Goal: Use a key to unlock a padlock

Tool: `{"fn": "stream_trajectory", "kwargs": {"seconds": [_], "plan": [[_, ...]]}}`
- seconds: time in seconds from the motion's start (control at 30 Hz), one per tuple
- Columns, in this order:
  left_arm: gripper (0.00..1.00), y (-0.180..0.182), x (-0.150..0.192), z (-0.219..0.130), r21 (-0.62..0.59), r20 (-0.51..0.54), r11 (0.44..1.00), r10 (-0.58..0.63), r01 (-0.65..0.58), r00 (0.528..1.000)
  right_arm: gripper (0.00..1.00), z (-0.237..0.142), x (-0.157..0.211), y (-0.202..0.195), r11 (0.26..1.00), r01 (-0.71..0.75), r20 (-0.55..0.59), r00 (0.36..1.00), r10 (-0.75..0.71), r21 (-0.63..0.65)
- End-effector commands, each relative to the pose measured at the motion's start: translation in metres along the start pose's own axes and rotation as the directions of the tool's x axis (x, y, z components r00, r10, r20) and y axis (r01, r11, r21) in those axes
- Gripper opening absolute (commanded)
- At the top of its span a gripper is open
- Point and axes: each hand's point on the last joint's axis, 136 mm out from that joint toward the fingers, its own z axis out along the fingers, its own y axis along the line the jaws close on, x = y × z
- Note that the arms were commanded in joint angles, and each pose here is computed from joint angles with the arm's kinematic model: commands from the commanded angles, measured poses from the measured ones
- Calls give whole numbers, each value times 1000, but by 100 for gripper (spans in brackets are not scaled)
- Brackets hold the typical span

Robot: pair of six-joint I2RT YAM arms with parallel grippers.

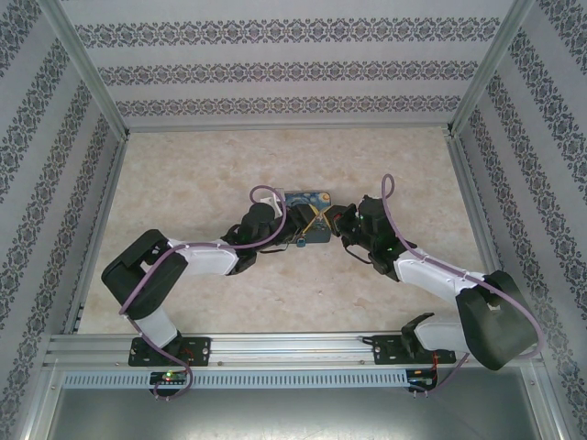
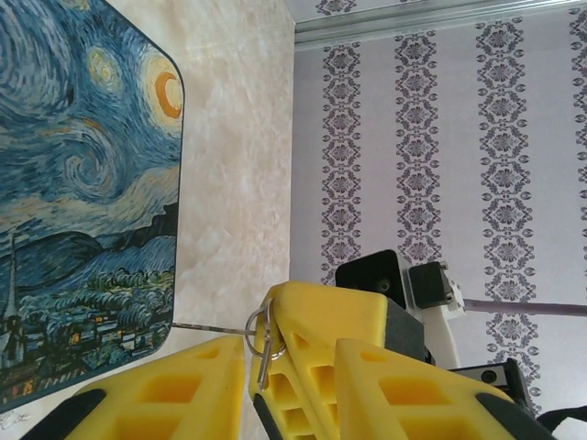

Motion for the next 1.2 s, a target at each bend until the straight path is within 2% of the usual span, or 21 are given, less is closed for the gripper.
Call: {"fn": "stream_trajectory", "kwargs": {"seconds": [0.0,0.7,1.17], "plan": [[31,-18,-3,4,64,18,998,0,-1,1000,0,2,-1,14,999,5,15,1000,-5,-33],[20,-18,-1,11,74,12,997,1,-2,1000,0,4,4,10,1000,10,5,1000,-10,-24],[20,-11,4,9,62,7,998,-5,4,1000,0,5,3,9,1000,8,12,1000,-8,-21]]}}
